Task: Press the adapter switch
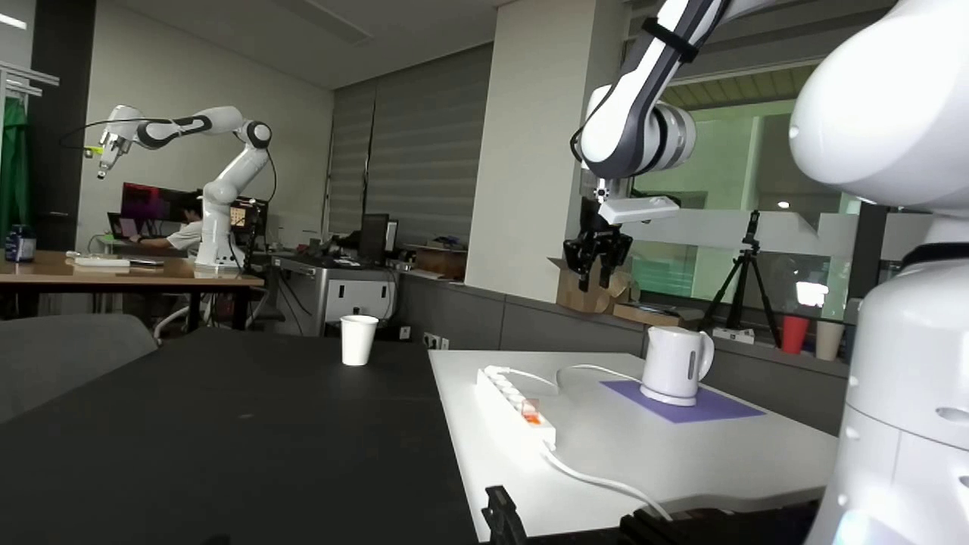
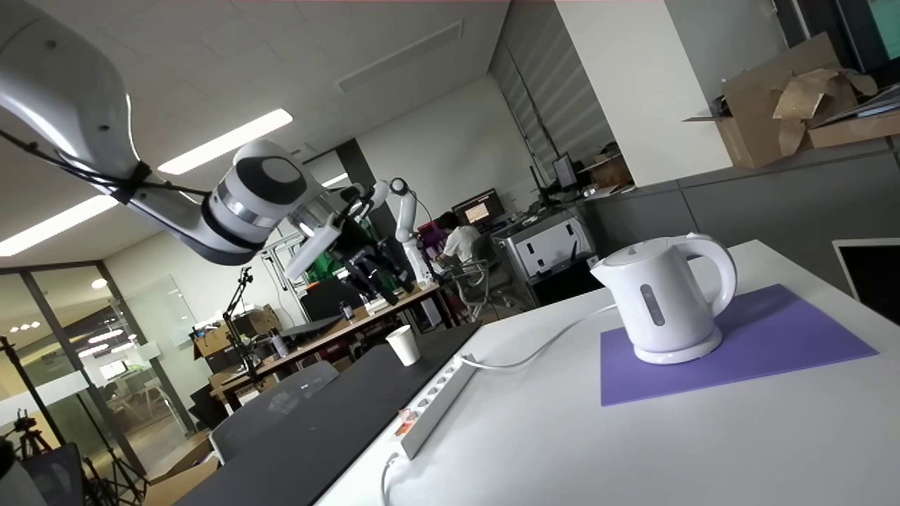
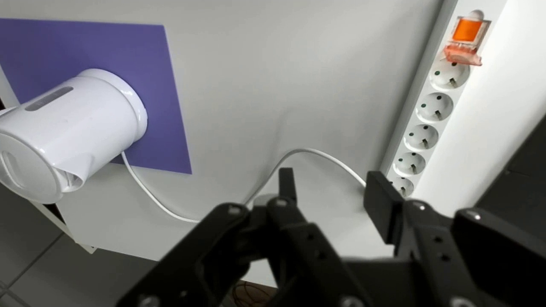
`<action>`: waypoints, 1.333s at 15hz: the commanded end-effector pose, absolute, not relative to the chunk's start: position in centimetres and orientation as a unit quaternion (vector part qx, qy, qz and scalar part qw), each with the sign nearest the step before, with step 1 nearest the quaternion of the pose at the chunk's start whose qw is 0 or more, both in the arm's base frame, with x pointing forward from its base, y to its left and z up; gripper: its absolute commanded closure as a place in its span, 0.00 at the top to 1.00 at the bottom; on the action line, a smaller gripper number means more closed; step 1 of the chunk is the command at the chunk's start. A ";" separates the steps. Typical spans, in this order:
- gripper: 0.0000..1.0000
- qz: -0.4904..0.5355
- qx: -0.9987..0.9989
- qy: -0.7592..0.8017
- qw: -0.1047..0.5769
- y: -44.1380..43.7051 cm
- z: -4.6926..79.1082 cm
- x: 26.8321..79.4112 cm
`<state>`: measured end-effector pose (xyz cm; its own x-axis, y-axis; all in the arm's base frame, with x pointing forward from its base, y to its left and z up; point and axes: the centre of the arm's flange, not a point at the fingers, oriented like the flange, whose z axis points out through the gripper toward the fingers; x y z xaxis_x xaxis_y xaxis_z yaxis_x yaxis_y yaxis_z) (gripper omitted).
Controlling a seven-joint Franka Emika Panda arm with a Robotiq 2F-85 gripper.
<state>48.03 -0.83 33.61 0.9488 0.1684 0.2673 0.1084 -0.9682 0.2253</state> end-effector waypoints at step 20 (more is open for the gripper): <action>0.01 -0.024 0.998 0.046 0.045 6.3 26.0 50.9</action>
<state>50.88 6.35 26.00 0.9945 0.0901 -0.0527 0.0945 -0.9917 0.0870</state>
